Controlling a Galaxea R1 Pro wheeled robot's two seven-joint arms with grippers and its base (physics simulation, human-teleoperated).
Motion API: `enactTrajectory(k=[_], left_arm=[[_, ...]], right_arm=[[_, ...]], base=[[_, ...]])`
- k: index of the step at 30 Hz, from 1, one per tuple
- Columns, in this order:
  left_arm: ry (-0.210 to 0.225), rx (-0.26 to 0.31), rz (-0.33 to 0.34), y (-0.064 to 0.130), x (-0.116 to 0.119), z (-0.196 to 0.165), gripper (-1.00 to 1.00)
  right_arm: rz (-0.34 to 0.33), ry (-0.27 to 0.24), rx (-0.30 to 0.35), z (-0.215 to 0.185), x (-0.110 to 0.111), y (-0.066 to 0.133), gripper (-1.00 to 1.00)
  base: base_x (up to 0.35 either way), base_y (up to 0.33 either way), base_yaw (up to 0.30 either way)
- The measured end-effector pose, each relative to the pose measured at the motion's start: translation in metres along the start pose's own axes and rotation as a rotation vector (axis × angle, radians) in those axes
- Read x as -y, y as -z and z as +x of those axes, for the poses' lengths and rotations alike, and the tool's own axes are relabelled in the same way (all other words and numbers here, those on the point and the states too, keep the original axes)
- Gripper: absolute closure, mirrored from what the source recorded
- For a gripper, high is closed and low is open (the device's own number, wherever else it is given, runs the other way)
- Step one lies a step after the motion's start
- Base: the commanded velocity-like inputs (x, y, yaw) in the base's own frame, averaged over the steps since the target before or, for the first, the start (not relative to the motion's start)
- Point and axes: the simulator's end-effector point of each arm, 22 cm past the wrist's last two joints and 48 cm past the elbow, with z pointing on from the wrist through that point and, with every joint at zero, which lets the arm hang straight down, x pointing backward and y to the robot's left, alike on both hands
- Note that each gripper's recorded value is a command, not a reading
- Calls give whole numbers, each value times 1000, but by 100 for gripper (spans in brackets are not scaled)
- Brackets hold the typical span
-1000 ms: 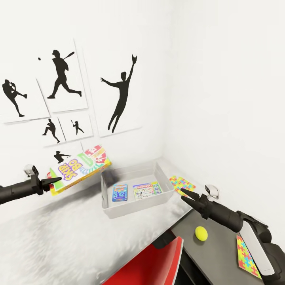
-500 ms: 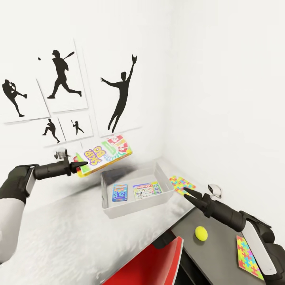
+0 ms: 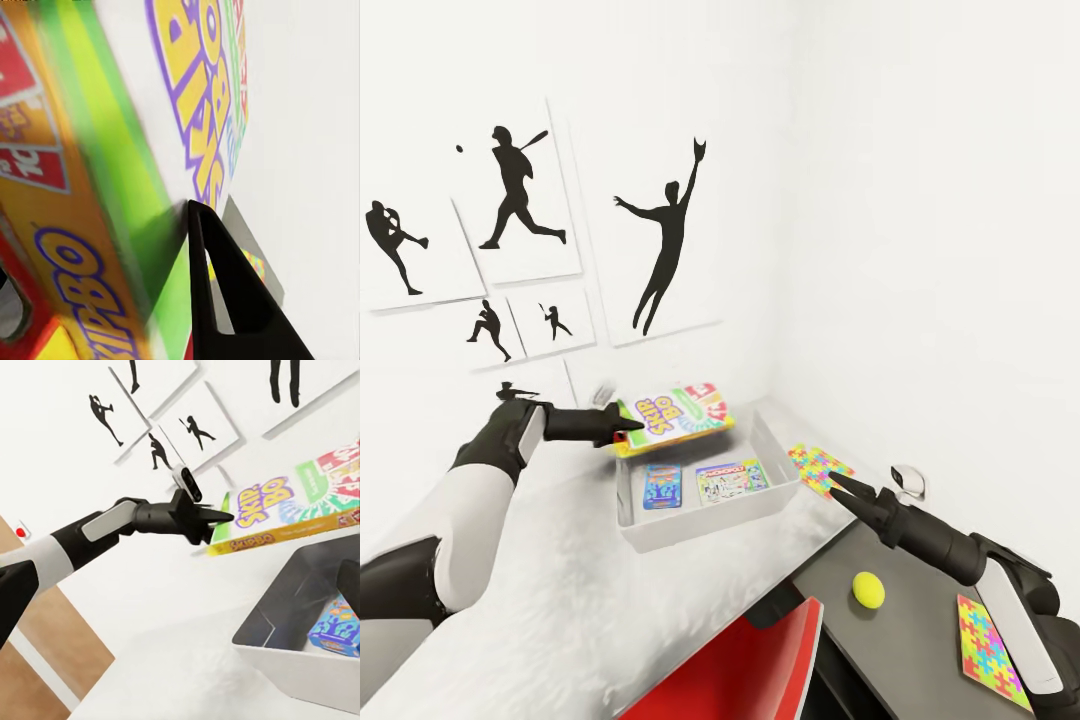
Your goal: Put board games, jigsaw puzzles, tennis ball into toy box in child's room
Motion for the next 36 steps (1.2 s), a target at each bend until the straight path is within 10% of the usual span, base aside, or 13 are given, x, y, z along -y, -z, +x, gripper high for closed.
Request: enactTrajectory(k=[36], left_arm=[[-5,-88,-136,-71,-19,38,100]], right_arm=[[29,-49,-21,16,21,3,-100]], base=[[0,0,0]])
